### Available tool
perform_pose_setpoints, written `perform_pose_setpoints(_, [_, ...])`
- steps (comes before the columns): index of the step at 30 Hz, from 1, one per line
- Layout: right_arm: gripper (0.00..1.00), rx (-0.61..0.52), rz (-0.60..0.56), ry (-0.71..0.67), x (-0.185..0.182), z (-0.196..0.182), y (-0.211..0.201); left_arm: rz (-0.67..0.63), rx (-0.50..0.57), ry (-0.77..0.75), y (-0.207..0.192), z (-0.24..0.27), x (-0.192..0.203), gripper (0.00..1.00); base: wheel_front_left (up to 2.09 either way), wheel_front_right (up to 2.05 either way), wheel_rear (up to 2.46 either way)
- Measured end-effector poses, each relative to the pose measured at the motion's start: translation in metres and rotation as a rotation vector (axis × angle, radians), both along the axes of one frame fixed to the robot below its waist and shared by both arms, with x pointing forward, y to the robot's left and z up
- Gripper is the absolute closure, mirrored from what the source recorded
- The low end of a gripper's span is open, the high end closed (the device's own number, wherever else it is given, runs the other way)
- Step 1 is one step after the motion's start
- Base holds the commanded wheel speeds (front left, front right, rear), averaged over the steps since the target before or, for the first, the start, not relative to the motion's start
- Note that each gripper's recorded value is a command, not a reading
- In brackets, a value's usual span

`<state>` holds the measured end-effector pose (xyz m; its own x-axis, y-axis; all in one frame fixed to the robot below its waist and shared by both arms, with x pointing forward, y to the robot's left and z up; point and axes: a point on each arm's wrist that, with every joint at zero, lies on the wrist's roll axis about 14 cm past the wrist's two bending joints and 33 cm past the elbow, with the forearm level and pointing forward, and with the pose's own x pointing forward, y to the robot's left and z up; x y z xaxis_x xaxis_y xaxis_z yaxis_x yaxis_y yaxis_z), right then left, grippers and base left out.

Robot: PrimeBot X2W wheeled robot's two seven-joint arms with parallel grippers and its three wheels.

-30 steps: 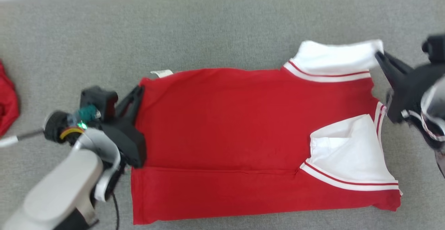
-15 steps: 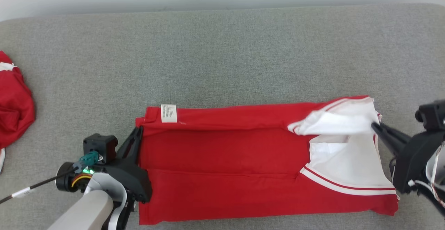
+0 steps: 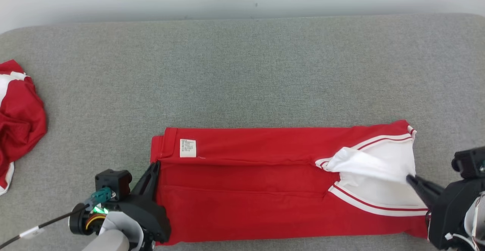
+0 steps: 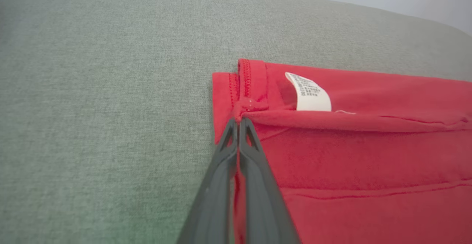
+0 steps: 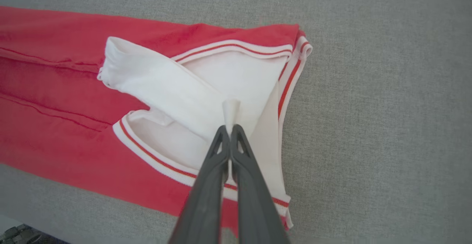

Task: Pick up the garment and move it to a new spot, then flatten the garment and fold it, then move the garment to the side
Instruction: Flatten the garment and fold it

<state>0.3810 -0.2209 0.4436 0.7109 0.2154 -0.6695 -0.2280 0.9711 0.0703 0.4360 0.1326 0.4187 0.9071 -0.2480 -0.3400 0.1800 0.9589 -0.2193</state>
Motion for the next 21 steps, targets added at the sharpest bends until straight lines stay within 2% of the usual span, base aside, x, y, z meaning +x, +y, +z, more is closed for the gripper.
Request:
perform_pose_setpoints(9, [1.00, 0.009, -0.026, 0.083, -0.022, -0.015, 0.003, 0.014, -0.011, 0.020, 0.000, -0.005, -0.012, 1.00, 0.00, 0.00, 0.00])
perform_pose_setpoints(15, [1.00, 0.011, -0.048, 0.082, -0.030, -0.015, 0.002, 0.025, -0.018, 0.031, 0.000, -0.007, -0.024, 1.00, 0.00, 0.00, 0.00])
perform_pose_setpoints(16, [0.00, 0.009, -0.051, 0.074, -0.029, -0.014, 0.001, 0.028, -0.023, 0.035, 0.000, -0.007, -0.026, 0.48, 0.00, 0.00, 0.00])
perform_pose_setpoints(17, [0.00, 0.013, -0.063, 0.075, -0.030, -0.015, 0.000, 0.030, -0.025, 0.029, 0.000, -0.006, -0.026, 0.00, 0.00, 0.00, 0.00])
perform_pose_setpoints(21, [0.00, 0.040, -0.084, 0.080, -0.034, -0.020, 0.005, 0.026, -0.026, 0.009, -0.001, -0.003, -0.028, 0.00, 0.00, 0.00, 0.00])
